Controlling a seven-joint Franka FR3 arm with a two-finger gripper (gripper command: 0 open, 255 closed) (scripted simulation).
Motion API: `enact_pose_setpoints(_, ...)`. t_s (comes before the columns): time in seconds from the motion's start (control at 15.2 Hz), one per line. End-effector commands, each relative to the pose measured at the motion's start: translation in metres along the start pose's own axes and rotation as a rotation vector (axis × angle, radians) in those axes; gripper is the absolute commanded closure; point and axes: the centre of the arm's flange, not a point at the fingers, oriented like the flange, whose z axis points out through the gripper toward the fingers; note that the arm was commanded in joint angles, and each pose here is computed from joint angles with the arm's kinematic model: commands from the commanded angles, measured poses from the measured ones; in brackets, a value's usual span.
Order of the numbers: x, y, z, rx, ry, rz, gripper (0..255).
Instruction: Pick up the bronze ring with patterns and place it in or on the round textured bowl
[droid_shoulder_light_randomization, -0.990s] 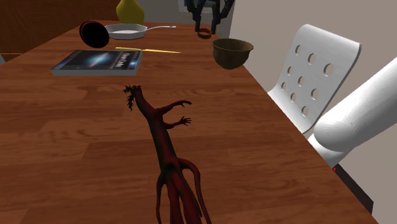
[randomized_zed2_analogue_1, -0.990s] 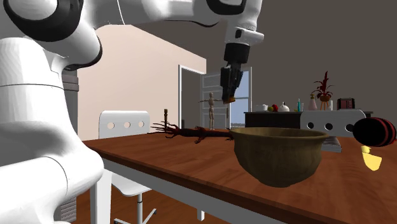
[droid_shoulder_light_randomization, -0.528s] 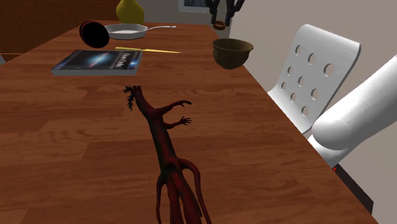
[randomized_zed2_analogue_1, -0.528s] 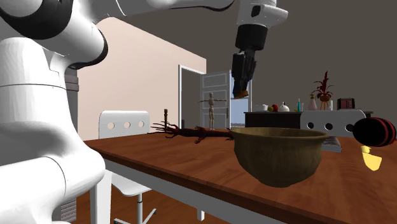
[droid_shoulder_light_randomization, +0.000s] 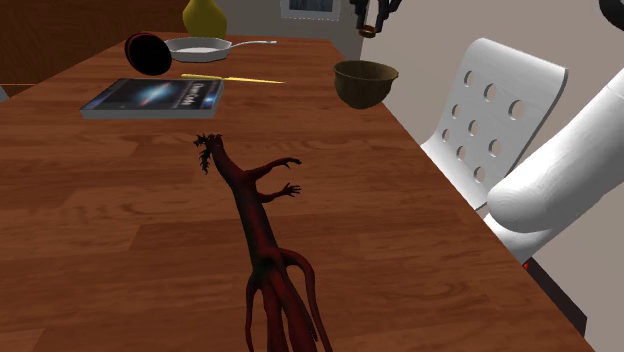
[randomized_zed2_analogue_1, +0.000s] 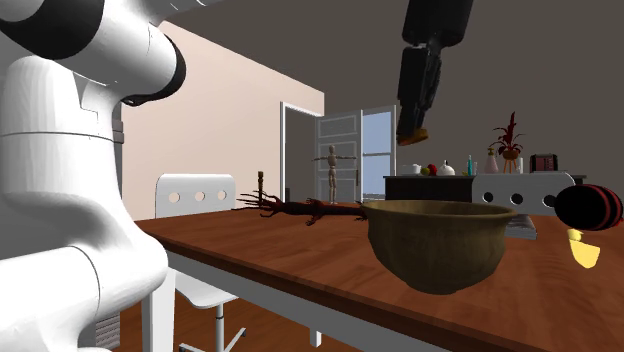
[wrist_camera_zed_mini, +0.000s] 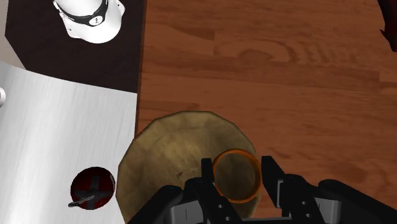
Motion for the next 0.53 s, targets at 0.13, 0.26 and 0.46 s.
enact_pose_setpoints(0.13,0.026,0.026,-0.007,0.000,0.000,-0.002,255)
enact_pose_setpoints(0.26,0.029,0.028,0.003,0.000,0.000,-0.002,255)
enact_pose_setpoints(0.46,0.033,0.030,0.018,0.000,0.000,-0.002,255)
